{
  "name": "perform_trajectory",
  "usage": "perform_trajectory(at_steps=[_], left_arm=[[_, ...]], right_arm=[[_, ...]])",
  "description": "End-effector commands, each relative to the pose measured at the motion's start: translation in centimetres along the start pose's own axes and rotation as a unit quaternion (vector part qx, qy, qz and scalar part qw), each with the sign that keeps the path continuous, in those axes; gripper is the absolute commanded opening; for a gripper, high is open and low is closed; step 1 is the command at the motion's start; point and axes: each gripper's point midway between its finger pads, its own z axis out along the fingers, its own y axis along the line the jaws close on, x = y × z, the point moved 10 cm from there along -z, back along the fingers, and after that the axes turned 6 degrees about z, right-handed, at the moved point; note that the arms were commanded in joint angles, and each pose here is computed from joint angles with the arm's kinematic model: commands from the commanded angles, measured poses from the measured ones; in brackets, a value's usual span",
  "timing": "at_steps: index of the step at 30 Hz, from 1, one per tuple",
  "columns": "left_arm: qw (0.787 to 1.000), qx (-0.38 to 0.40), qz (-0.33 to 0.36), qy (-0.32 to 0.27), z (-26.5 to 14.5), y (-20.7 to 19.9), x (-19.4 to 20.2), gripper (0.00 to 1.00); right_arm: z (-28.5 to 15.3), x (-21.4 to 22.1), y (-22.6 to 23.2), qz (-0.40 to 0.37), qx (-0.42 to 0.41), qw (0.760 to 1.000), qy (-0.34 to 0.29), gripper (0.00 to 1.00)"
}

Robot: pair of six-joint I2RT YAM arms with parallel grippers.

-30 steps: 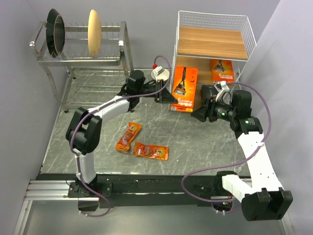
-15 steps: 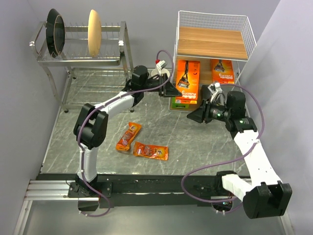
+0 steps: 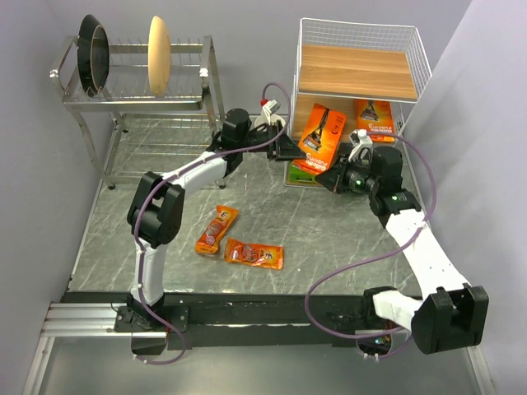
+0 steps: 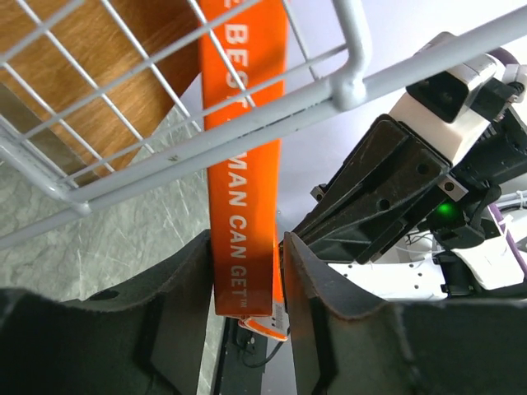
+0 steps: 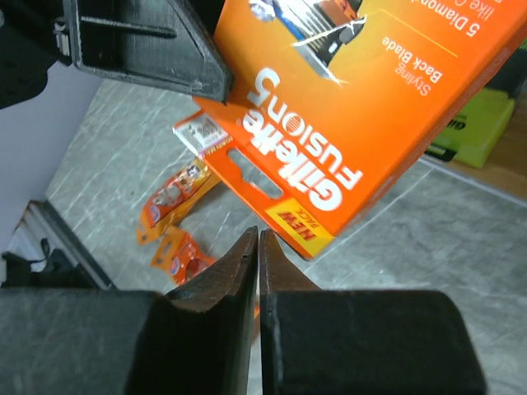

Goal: Place and organize the shaving razors onto the shelf

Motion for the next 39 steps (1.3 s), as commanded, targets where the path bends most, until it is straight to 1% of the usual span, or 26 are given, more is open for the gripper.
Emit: perform_trajectory(at_steps=[1, 7, 9, 12, 13, 14, 15, 17, 21, 22, 23, 26, 31, 36, 39], left_arm=[[0.999, 0.017, 0.034, -0.020, 0.0, -1.6, -1.6, 0.42], [0.999, 0.004, 0.015, -0.038, -0.2, -1.7, -2.0, 0.36], [0.999, 0.004, 0.008, -0.044, -0.2, -1.9, -2.1, 0.34], [0.998, -0.002, -0.009, -0.061, -0.2, -2.1, -2.4, 0.27], [0.998, -0.002, -0.011, -0.067, -0.2, -2.3, -2.5, 0.21], [0.997, -0.006, -0.021, -0.078, -0.2, -2.5, -2.7, 0.19], [0.996, -0.006, -0.024, -0.084, -0.3, -2.8, -2.8, 0.18], [0.994, -0.011, -0.040, -0.098, -0.4, -3.2, -3.0, 0.11], [0.987, -0.035, -0.081, -0.136, -0.5, -4.2, -3.8, 0.05], [0.985, -0.039, -0.090, -0.141, -0.4, -4.5, -3.9, 0.01], [0.982, -0.047, -0.114, -0.142, -0.3, -4.7, -3.9, 0.01], [0.973, -0.059, -0.154, -0.159, 0.1, -5.7, -4.3, 0.01], [0.957, -0.089, -0.232, -0.150, 1.2, -6.2, -2.9, 0.01], [0.946, -0.109, -0.268, -0.147, 1.4, -5.7, -2.2, 0.01], [0.942, -0.119, -0.278, -0.146, 1.4, -5.5, -2.0, 0.04]], right_arm=[[0.7, -1.9, 0.4, -0.033, 0.010, 0.998, -0.058, 0.12], [-0.3, -2.9, 2.8, -0.055, -0.035, 0.997, -0.045, 0.14], [-1.3, -3.5, 4.0, -0.064, -0.048, 0.995, -0.053, 0.15], [-2.4, -3.9, 5.5, -0.086, -0.057, 0.993, -0.049, 0.15], [-2.6, -3.8, 5.6, -0.092, -0.055, 0.993, -0.046, 0.15], [-2.9, -3.8, 5.7, -0.104, -0.051, 0.992, -0.044, 0.16], [-3.0, -3.4, 5.7, -0.102, -0.048, 0.993, -0.031, 0.15], [-3.3, -2.9, 5.5, -0.100, -0.040, 0.994, -0.018, 0.16], [-3.2, -2.2, 4.9, -0.095, -0.025, 0.995, -0.006, 0.16], [-3.1, -2.1, 4.9, -0.096, -0.023, 0.995, -0.004, 0.16], [-2.8, -1.9, 4.6, -0.097, -0.017, 0.995, 0.005, 0.16], [-2.2, -1.5, 4.0, -0.102, -0.005, 0.995, 0.011, 0.15], [-0.8, -1.3, 3.6, -0.110, 0.012, 0.994, 0.011, 0.15], [0.7, -2.0, 3.1, -0.121, 0.070, 0.990, -0.009, 0.13], [1.4, -2.8, 2.4, -0.126, 0.109, 0.986, -0.022, 0.13]])
